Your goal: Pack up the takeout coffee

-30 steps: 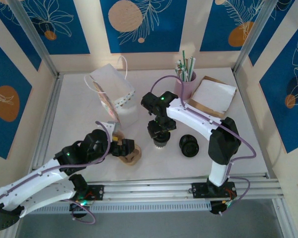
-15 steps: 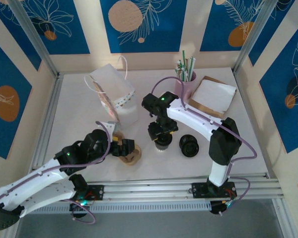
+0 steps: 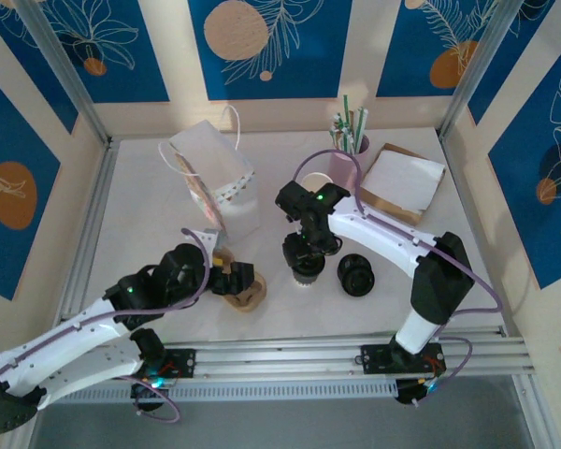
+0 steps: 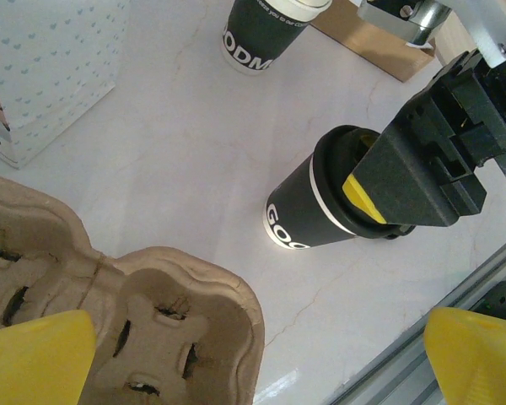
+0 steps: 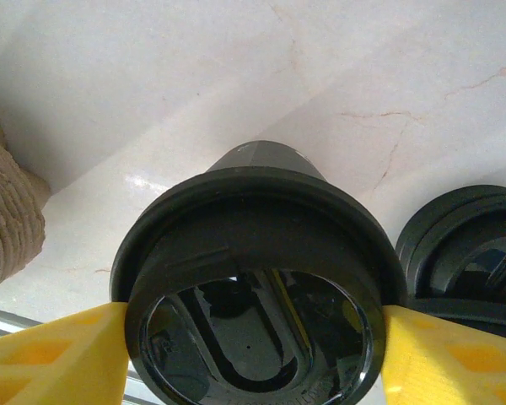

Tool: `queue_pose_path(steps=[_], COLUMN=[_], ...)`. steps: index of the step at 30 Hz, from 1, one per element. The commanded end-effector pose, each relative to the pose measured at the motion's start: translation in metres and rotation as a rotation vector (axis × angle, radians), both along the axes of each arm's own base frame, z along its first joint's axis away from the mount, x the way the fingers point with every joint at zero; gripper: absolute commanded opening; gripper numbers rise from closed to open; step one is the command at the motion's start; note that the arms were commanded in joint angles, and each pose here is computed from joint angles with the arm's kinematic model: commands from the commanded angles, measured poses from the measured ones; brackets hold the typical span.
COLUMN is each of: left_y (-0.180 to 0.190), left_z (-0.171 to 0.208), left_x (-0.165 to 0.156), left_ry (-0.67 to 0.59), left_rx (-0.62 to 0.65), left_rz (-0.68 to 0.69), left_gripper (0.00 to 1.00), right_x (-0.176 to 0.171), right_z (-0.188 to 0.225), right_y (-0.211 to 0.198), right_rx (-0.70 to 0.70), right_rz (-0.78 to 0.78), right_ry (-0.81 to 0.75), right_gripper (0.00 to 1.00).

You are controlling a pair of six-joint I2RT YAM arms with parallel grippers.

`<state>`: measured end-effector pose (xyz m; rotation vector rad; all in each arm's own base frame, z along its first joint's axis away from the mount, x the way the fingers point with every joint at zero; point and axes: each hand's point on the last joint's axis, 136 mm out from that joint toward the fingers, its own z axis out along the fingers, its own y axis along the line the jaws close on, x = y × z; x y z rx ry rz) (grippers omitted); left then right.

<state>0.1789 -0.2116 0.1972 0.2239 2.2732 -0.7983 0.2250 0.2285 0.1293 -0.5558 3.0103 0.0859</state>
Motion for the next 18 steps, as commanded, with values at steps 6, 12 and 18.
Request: queue_pose_path(steps=[6, 12, 18], left_y=[-0.001, -0.002, -0.001], left_z=[0.005, 0.005, 0.004], left_x=[0.002, 0.003, 0.003], left_ry=[-0.001, 0.002, 0.002], left_rx=[-0.032, -0.034, -0.034], left_rz=[0.007, 0.007, 0.01], left_gripper=[1.0, 1.0, 1.0], right_x=[-0.009, -0.006, -0.007], right_z=[0.01, 0.031, 0.038], right_y=[-0.001, 0.008, 0.005], right_rx=[0.001, 0.069, 0.075], right_rz=[-0.02, -0.015, -0.021], right_ry=[0.021, -0.012, -0.03], right_gripper=[0.81, 0.84, 0.81])
